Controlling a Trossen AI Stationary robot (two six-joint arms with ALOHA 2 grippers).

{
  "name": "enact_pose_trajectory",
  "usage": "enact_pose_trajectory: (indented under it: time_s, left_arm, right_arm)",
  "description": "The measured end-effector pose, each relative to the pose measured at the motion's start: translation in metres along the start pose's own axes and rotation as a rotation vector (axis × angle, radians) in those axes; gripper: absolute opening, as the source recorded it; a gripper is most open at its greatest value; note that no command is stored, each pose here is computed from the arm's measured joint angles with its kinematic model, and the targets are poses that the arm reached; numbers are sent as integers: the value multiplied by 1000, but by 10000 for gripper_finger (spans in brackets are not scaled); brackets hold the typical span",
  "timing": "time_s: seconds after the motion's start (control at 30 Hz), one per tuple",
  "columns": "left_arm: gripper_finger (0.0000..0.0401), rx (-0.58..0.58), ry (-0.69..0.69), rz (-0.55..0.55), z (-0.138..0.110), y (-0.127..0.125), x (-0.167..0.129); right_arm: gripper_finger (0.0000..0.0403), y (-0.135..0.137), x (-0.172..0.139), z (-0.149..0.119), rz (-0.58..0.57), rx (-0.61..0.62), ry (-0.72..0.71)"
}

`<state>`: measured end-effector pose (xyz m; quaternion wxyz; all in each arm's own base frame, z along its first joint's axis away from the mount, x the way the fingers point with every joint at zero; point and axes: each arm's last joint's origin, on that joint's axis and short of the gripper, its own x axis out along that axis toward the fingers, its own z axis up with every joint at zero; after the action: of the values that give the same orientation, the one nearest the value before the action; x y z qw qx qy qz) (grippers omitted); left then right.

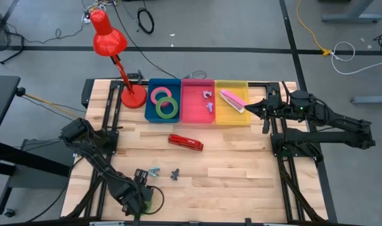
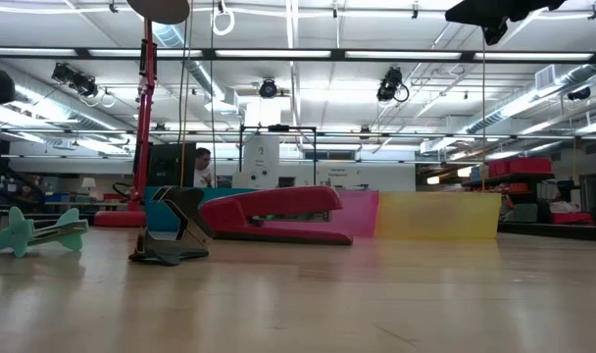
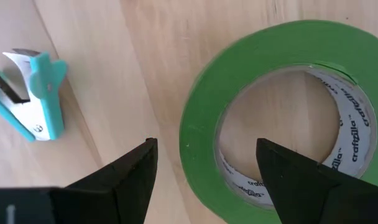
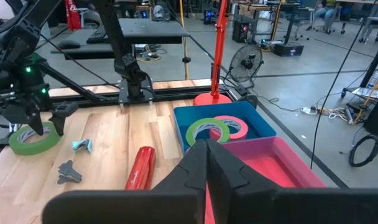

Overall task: Pick and place Stapler, Stapler remover, tape
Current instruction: Put the green tape into the blue bin

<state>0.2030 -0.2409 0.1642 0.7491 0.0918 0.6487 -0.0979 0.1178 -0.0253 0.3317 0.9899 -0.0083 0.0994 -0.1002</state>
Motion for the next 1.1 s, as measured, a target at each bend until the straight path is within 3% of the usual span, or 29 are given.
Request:
enact_pose_trajectory:
  time_s: [0.4,0.73,1.1]
  left_arm:
    - [272,-10,-31,45,0,-3,3]
    - [270,2,32,41,-2,-7,17]
    - [196,8,29,46,-2,-6,17]
  right_arm:
    - [9,0,0,0,0,0,0]
    - [9,0,0,0,0,0,0]
    - [9,0,0,0,0,0,0]
